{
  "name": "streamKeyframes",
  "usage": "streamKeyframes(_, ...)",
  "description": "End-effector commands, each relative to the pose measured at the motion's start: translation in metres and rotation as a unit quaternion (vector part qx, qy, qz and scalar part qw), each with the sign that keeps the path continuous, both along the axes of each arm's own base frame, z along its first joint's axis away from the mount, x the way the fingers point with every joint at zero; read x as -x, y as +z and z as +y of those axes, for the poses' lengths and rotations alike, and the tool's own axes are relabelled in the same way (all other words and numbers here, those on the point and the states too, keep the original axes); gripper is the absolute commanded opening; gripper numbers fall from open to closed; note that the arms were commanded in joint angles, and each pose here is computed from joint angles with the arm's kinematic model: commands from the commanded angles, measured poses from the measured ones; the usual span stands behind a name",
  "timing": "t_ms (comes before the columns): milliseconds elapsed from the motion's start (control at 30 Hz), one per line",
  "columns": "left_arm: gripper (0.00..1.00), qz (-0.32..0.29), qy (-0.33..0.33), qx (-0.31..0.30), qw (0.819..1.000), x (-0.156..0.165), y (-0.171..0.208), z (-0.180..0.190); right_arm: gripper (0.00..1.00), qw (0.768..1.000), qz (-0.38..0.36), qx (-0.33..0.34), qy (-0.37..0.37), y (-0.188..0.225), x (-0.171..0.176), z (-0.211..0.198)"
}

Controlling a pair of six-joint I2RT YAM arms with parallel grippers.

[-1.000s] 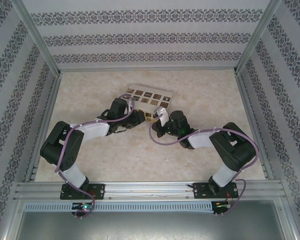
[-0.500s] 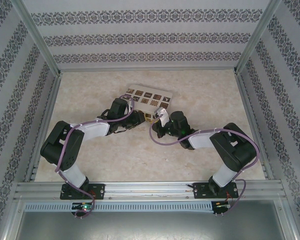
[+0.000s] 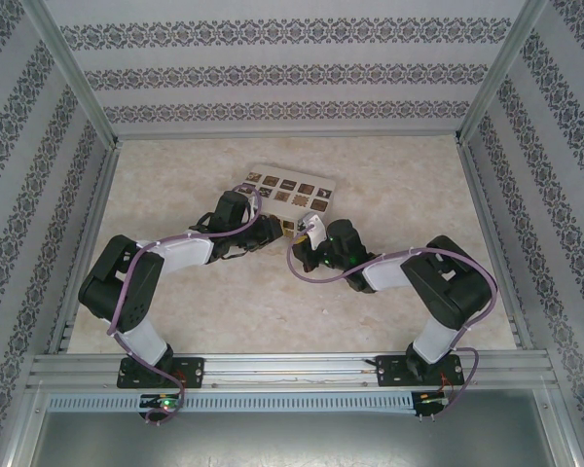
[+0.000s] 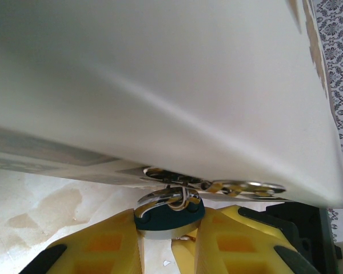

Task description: Unlock the padlock with the key

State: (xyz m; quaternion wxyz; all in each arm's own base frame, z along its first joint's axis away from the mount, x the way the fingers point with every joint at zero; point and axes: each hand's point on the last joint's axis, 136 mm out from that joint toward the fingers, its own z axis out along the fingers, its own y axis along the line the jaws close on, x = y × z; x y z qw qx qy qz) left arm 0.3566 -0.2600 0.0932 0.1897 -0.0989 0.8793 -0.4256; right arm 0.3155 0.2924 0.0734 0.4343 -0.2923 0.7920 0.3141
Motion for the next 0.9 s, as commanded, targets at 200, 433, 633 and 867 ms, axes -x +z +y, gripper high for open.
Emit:
streamKeyframes(200,0.23,-0.016,-0.011,0.018,1.0,-0.004,0.019,-0.008,0.0,0.999,-0.011,-0.019,-0.03,0.008,-0.013,0.0)
streamKeyframes(433,0.23,-0.015,-0.011,0.018,1.0,-0.003,0.018,-0.008,0.0,0.999,-0.016,-0.038,-0.028,0.015,-0.015,0.002)
streamKeyframes(633,0.23,-0.014,-0.011,0.018,1.0,-0.004,0.017,-0.008,0.0,0.998,-0.02,-0.044,-0.032,0.019,-0.017,0.002)
streamKeyframes(867,0.23,-0.013,-0.011,0.018,1.0,-0.003,0.016,-0.008,0.0,0.998,-0.023,-0.047,-0.042,0.02,-0.021,0.0)
